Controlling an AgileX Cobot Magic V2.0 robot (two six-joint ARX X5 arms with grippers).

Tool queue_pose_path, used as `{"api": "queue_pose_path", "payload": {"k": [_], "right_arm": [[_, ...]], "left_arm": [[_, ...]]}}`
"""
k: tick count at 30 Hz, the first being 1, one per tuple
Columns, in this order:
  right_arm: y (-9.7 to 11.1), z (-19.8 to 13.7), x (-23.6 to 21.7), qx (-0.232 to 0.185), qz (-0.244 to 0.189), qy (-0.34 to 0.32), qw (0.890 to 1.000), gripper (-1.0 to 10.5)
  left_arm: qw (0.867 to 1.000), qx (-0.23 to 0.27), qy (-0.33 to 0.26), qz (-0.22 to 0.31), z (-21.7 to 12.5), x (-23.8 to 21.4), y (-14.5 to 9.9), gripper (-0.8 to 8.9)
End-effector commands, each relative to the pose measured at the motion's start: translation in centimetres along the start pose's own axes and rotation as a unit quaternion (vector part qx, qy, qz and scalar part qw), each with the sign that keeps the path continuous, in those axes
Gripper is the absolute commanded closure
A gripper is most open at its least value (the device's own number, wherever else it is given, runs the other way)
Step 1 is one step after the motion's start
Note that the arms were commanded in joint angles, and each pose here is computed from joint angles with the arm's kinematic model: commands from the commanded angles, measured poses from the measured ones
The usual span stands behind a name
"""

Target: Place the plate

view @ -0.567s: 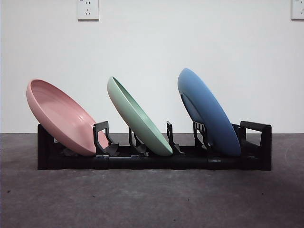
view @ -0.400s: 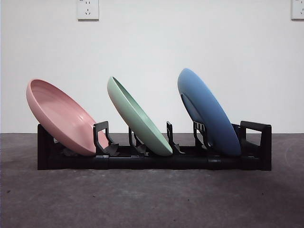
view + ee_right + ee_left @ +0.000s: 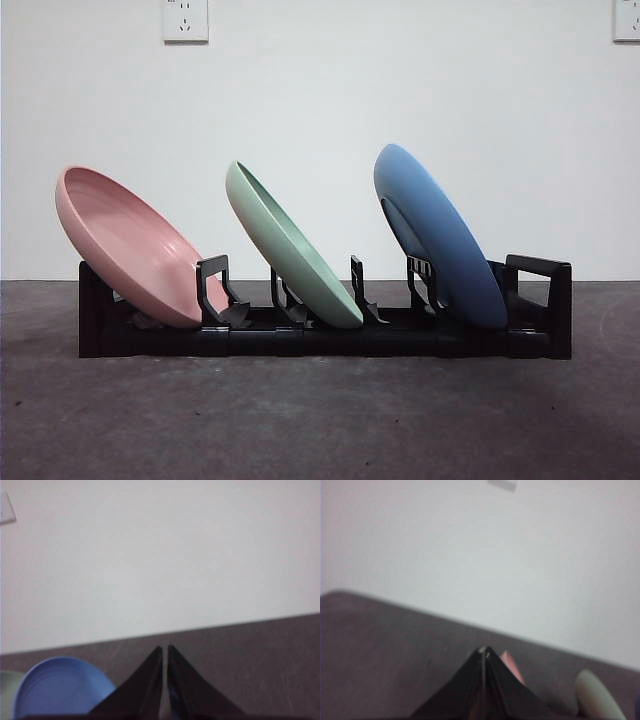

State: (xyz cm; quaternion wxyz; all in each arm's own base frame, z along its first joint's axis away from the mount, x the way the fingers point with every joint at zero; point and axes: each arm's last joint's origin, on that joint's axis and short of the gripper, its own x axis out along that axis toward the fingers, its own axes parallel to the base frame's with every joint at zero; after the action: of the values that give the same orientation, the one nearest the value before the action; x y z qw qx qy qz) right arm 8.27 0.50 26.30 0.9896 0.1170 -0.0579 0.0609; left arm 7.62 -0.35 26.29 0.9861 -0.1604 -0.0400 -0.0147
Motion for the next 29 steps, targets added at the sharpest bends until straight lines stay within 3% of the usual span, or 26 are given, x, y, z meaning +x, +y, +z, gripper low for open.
{"api": "queue_pose_path", "payload": {"k": [1,7,11,16,19,23,24,25,28,29], "right_arm": [[0.6,2.2,0.3,0.007,0.006,0.037,0.999,9.3],[1.4,5.1,2.2,-0.005,0.021,0.154,0.988,9.3],[1.5,6.0,3.8,-0.013,0.007,0.261,0.965,9.3],[1.6,6.3,5.4,-0.034,0.002,0.374,0.927,9.3],[1.7,6.2,6.1,-0.039,0.004,0.419,0.907,9.3],[1.8,6.1,6.8,-0.04,0.009,0.44,0.897,9.3],[1.9,6.0,6.9,-0.04,0.01,0.441,0.896,9.3],[1.9,6.0,6.9,-0.041,0.012,0.444,0.895,8.9],[1.9,5.9,6.8,-0.04,0.009,0.452,0.891,6.1],[1.9,5.9,6.7,-0.04,0.009,0.456,0.889,6.0]], "left_arm": [[0.999,0.015,0.03,0.006,1.8,0.0,-0.6,8.03],[0.991,0.065,0.118,0.011,4.8,0.9,-1.7,8.03],[0.976,0.077,0.201,0.021,6.0,2.1,-2.3,8.03],[0.946,0.075,0.312,0.044,7.0,4.0,-2.7,8.03],[0.918,0.074,0.384,0.058,7.5,5.1,-3.0,8.03],[0.887,0.075,0.449,0.073,8.2,6.6,-3.3,8.03],[0.886,0.075,0.451,0.073,8.4,7.0,-3.4,7.91],[0.888,0.075,0.448,0.073,8.6,7.5,-3.4,7.45],[0.894,0.076,0.437,0.07,8.8,8.1,-3.5,5.21],[0.894,0.076,0.436,0.069,8.8,8.1,-3.5,4.74]]}}
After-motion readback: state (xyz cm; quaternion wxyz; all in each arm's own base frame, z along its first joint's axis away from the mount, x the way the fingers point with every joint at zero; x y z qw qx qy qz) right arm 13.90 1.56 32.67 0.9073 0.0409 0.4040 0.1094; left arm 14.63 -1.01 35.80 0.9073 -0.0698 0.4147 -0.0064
